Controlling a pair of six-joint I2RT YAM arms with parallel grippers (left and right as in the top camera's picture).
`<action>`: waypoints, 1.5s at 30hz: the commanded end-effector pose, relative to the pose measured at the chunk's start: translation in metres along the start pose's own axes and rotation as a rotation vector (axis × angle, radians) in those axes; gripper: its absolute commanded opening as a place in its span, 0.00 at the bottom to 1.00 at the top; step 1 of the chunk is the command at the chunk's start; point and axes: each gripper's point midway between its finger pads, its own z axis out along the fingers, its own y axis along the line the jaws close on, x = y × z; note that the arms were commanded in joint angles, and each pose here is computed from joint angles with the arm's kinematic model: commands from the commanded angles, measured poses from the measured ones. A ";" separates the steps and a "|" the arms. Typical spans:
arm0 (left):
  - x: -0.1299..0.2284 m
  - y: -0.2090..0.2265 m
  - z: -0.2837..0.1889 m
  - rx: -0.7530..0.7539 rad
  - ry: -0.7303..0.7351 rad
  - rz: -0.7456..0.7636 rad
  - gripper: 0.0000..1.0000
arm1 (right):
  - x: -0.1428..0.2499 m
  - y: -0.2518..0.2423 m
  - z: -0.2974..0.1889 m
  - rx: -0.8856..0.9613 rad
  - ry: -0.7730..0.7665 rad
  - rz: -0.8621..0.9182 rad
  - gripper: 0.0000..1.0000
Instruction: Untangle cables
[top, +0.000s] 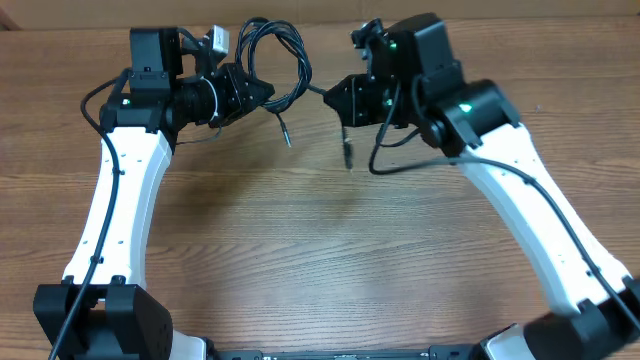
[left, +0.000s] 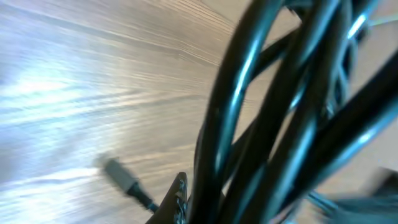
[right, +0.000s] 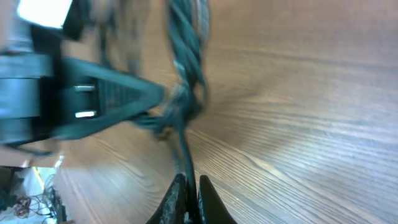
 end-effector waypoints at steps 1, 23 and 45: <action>-0.012 0.006 -0.011 -0.092 -0.071 0.125 0.04 | -0.015 0.040 -0.038 -0.135 -0.078 -0.052 0.04; 0.019 -0.028 -0.009 0.093 0.093 -0.296 0.04 | 0.028 -0.006 0.056 -0.082 0.156 0.116 0.73; 0.023 -0.065 -0.021 0.253 0.269 -0.791 0.04 | 0.009 0.008 0.080 -0.121 0.064 0.016 0.49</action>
